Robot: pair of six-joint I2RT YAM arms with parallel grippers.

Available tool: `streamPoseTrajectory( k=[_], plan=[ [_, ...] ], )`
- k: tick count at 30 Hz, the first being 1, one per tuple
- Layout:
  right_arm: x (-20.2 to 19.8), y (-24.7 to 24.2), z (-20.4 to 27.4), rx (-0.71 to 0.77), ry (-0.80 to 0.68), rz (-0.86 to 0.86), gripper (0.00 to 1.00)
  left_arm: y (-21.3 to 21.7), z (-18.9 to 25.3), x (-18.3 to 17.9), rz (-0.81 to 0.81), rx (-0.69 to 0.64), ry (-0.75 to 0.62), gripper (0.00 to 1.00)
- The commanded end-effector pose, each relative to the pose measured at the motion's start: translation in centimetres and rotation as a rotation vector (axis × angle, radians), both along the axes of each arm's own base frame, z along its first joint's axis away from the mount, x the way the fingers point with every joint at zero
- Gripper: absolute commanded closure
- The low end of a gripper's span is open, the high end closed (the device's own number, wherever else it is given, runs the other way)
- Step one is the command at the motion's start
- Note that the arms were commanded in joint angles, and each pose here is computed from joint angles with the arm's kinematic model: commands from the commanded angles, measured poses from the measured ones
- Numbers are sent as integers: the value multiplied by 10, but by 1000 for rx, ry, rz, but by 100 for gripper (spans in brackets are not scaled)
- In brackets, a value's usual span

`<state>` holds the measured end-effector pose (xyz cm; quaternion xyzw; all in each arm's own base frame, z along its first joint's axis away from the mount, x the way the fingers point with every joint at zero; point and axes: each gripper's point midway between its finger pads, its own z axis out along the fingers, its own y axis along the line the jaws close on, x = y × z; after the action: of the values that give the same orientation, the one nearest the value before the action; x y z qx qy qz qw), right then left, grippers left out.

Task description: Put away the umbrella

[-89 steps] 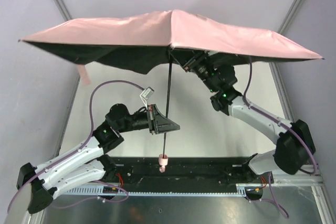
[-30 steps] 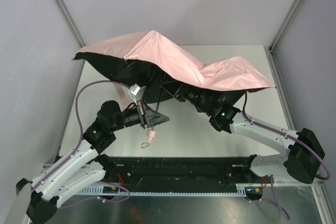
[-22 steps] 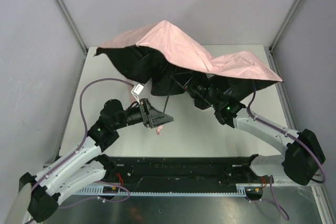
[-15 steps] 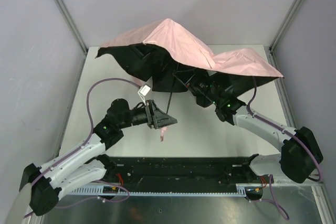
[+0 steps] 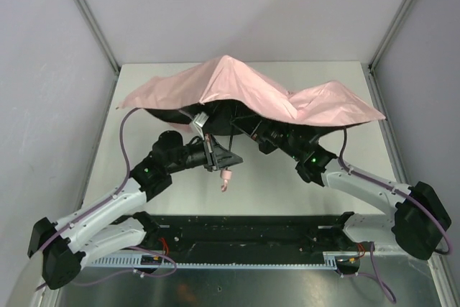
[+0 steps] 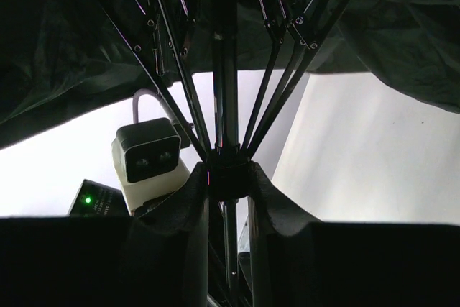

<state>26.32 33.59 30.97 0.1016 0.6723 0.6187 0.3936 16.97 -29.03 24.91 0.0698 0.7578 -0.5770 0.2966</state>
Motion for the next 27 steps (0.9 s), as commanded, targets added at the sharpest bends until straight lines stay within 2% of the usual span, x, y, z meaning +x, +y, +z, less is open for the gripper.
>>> streamPoseTrajectory(
  k=[1, 7, 9, 13, 16, 19, 23, 27],
  plan=[
    [-18, -3, 31, 105, -37, 83, 100, 3, 59, 14, 94, -113, -160, 100],
    [-28, 8, 37, 169, -29, 133, 100, -4, 95, 18, 72, -146, -215, 99],
    [-23, 1, 57, 235, -43, 141, 100, -6, 103, 13, 39, -155, -234, 83],
    [-18, -16, 100, 281, -64, 107, 100, 6, 122, -7, 4, -191, -316, 35],
    [-26, -25, 121, 262, -96, 79, 100, 24, 134, -27, 7, -221, -388, 17],
    [-32, -33, 129, 243, -127, 76, 100, 41, 133, -41, 27, -223, -403, 9],
    [-38, -29, 131, 224, -174, 101, 100, 44, 121, -48, 19, -228, -350, 3],
    [-46, -20, 132, 217, -226, 158, 100, 33, 115, -46, -29, -209, -306, 3]
  ],
)
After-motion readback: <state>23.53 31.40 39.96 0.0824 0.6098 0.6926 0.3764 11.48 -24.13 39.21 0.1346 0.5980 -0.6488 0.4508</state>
